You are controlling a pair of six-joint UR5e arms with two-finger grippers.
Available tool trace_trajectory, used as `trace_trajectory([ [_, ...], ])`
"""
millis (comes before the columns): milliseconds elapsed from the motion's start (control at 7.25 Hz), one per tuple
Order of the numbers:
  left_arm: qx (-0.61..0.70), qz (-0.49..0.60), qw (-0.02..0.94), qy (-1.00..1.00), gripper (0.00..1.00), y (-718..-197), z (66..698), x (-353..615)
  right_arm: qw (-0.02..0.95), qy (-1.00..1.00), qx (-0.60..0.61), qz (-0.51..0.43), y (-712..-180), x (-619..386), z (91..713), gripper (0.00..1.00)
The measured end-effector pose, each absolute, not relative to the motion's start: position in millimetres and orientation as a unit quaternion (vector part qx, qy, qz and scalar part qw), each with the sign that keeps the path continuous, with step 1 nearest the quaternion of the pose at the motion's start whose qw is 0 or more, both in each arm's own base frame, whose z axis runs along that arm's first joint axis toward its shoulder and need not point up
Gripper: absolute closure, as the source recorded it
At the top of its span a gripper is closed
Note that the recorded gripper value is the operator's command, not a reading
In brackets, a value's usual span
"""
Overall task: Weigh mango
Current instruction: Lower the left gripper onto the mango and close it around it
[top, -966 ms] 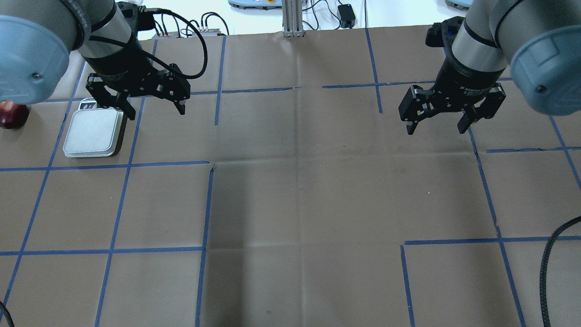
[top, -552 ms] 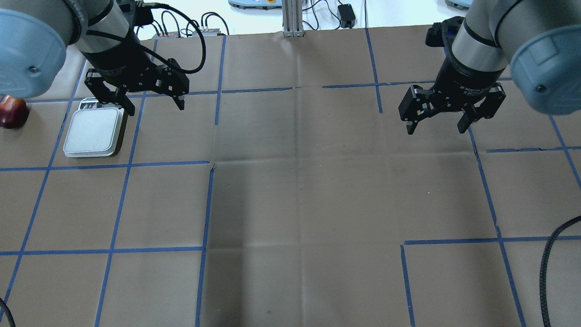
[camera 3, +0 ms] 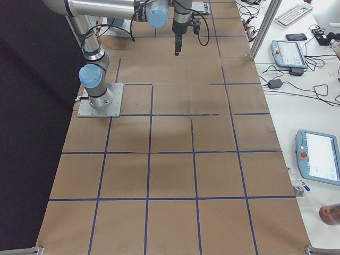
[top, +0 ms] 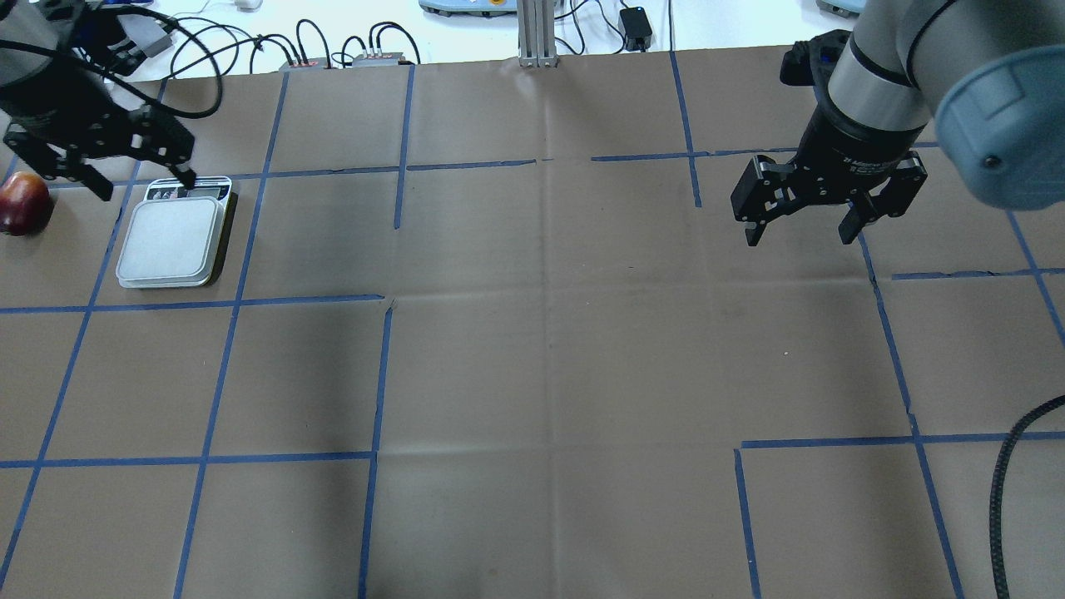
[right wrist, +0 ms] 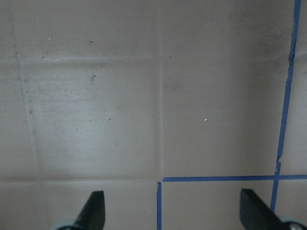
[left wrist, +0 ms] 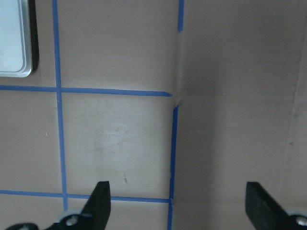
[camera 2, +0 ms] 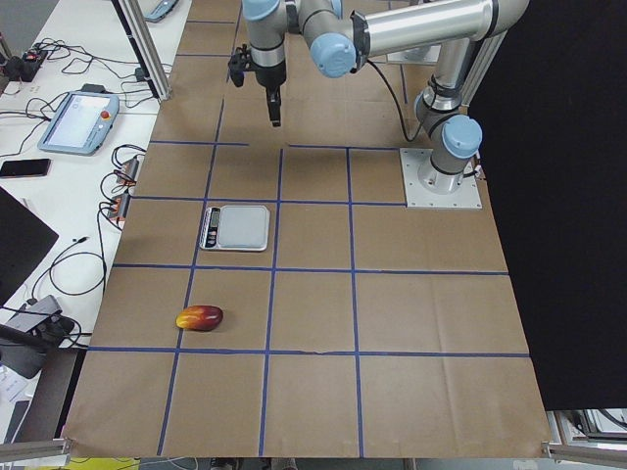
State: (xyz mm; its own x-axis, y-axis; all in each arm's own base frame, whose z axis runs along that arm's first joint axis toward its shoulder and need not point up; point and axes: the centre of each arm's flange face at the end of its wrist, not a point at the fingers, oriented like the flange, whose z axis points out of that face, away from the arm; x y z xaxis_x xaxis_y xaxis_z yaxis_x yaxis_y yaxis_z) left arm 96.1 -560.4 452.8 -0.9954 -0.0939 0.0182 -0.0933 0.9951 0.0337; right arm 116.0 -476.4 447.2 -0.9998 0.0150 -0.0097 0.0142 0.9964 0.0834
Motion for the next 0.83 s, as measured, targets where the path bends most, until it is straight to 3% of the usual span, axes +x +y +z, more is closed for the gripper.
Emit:
trace_trajectory([
  [414,0.014,-0.004,0.008,-1.000,0.00,-609,418,297,0.005,0.999,0.007,0.042,-476,116,447,0.00],
  [828,-0.025,0.003,0.002,-1.000,0.00,-659,363,423,0.005,0.999,0.007,0.042,-476,116,447,0.00],
])
